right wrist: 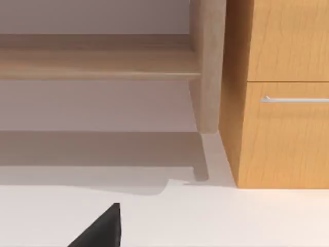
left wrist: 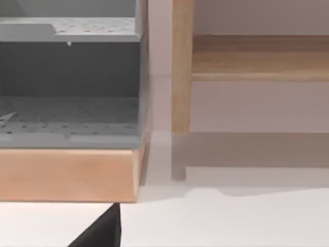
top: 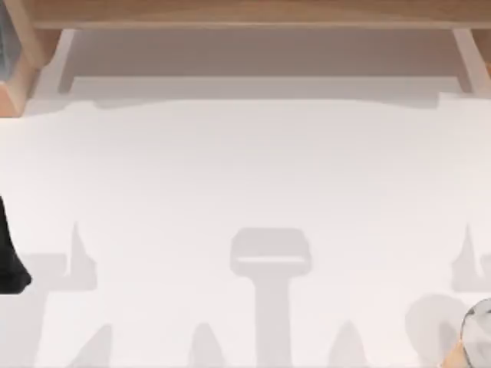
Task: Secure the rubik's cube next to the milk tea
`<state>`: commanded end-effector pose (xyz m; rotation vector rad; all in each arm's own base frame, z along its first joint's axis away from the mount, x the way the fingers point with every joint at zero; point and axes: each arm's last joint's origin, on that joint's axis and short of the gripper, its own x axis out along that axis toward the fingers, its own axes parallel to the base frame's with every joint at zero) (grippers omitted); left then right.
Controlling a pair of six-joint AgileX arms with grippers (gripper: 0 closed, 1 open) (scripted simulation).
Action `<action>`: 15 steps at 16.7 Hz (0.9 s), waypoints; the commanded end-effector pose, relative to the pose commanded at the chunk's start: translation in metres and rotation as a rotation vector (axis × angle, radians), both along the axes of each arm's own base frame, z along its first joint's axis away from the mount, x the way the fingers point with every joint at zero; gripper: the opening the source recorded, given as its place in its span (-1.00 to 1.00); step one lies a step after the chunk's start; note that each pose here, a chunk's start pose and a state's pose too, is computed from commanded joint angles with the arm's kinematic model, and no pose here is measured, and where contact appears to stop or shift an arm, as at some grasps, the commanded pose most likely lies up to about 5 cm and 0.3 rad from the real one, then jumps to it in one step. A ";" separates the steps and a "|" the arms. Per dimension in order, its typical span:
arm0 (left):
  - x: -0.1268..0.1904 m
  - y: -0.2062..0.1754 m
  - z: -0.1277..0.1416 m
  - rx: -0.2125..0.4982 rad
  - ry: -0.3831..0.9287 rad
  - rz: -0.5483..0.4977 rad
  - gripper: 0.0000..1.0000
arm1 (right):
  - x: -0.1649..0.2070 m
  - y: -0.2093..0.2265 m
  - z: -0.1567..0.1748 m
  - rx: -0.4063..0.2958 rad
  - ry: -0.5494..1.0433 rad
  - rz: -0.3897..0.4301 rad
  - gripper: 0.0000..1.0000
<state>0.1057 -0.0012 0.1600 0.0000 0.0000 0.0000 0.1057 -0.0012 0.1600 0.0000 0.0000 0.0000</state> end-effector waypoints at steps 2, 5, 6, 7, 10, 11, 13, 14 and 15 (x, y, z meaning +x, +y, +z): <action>0.000 0.000 0.000 0.000 0.000 0.000 1.00 | 0.000 0.000 0.000 0.000 0.000 0.000 1.00; 0.000 0.000 0.000 0.000 0.000 0.000 1.00 | 0.000 0.003 0.017 0.000 -0.010 0.001 1.00; 0.000 0.000 0.000 0.000 0.000 0.000 1.00 | 0.001 0.004 0.029 0.000 -0.015 0.000 1.00; 0.000 0.000 0.000 0.000 0.000 0.000 1.00 | 0.003 0.006 0.043 0.001 -0.021 -0.001 1.00; 0.000 0.000 0.000 0.000 0.000 0.000 1.00 | 0.017 0.015 0.099 0.002 -0.032 -0.005 1.00; 0.000 0.000 0.000 0.000 0.000 0.000 1.00 | 0.027 0.019 0.119 0.002 -0.029 -0.006 1.00; 0.000 0.000 0.000 0.000 0.000 0.000 1.00 | 0.055 0.031 0.157 0.000 -0.014 -0.008 1.00; 0.000 0.000 0.000 0.000 0.000 0.000 1.00 | 0.073 0.040 0.172 -0.004 0.001 -0.009 1.00; 0.000 0.000 0.000 0.000 0.000 0.000 1.00 | 0.094 0.050 0.185 -0.009 0.019 -0.009 1.00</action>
